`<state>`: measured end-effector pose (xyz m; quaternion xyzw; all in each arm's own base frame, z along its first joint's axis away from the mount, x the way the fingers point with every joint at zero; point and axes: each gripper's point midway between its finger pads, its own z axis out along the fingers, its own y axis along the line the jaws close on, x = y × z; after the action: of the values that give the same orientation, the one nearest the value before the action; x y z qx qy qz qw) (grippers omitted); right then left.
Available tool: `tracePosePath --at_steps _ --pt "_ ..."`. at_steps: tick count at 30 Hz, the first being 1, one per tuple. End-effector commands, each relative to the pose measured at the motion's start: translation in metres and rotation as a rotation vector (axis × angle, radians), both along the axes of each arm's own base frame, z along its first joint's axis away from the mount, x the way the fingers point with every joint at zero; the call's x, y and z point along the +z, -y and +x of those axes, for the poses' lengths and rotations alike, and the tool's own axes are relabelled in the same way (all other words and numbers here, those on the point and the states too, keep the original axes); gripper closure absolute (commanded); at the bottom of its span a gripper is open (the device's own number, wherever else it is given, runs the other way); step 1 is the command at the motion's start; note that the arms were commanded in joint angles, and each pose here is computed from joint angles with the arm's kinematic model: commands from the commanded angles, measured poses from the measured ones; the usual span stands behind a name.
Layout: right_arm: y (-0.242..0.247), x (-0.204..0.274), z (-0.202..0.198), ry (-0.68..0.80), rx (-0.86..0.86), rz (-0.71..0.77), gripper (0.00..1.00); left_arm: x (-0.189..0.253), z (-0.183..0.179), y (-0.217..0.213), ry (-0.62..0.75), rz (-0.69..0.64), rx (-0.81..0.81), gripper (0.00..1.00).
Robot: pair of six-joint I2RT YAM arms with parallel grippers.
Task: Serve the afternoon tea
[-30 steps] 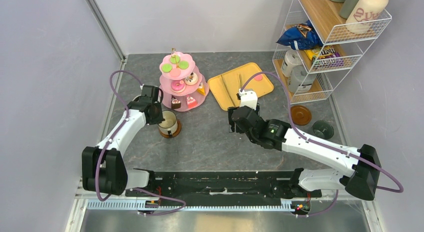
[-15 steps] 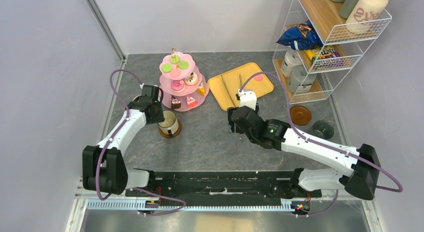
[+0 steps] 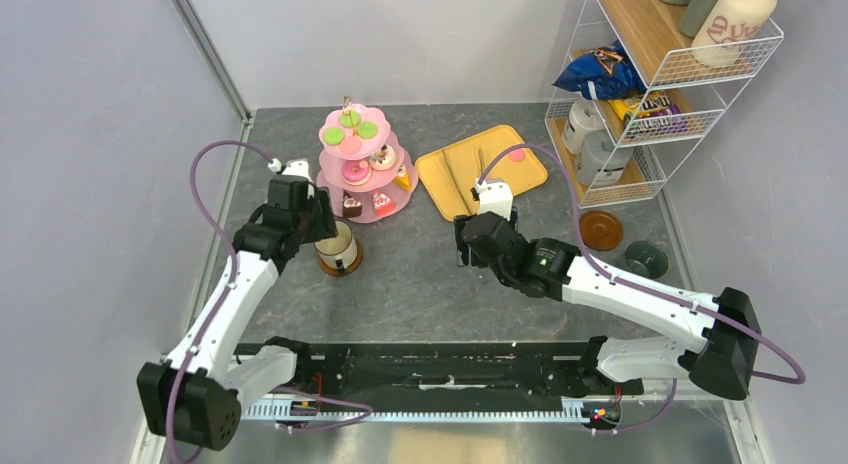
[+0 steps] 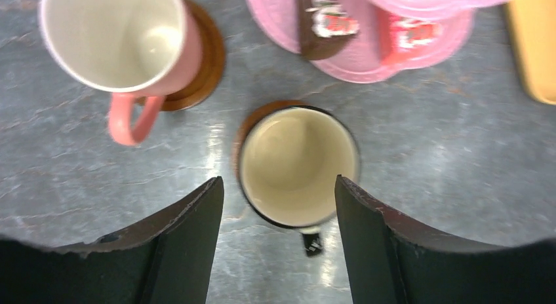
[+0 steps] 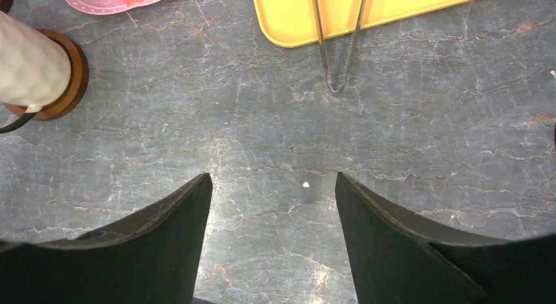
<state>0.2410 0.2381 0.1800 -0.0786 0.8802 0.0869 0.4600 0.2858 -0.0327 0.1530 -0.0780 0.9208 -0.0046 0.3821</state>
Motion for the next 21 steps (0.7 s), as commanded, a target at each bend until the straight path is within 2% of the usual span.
tracePosePath --at_steps 1,6,9,21 --pt "0.002 0.008 0.006 0.04 -0.024 0.01 0.23 0.02 -0.012 0.05 0.064 -0.132 -0.101 0.3" --pt "0.012 0.012 0.007 0.063 -0.058 -0.003 0.22 0.006 -0.038 0.106 0.005 -0.185 -0.235 0.31" --pt "0.021 0.015 0.008 0.08 -0.083 -0.006 0.22 -0.011 -0.047 0.126 -0.042 -0.189 -0.277 0.31" --pt "0.061 0.029 0.009 0.169 -0.217 -0.015 0.2 -0.066 -0.051 0.088 -0.128 -0.009 -0.116 0.33"
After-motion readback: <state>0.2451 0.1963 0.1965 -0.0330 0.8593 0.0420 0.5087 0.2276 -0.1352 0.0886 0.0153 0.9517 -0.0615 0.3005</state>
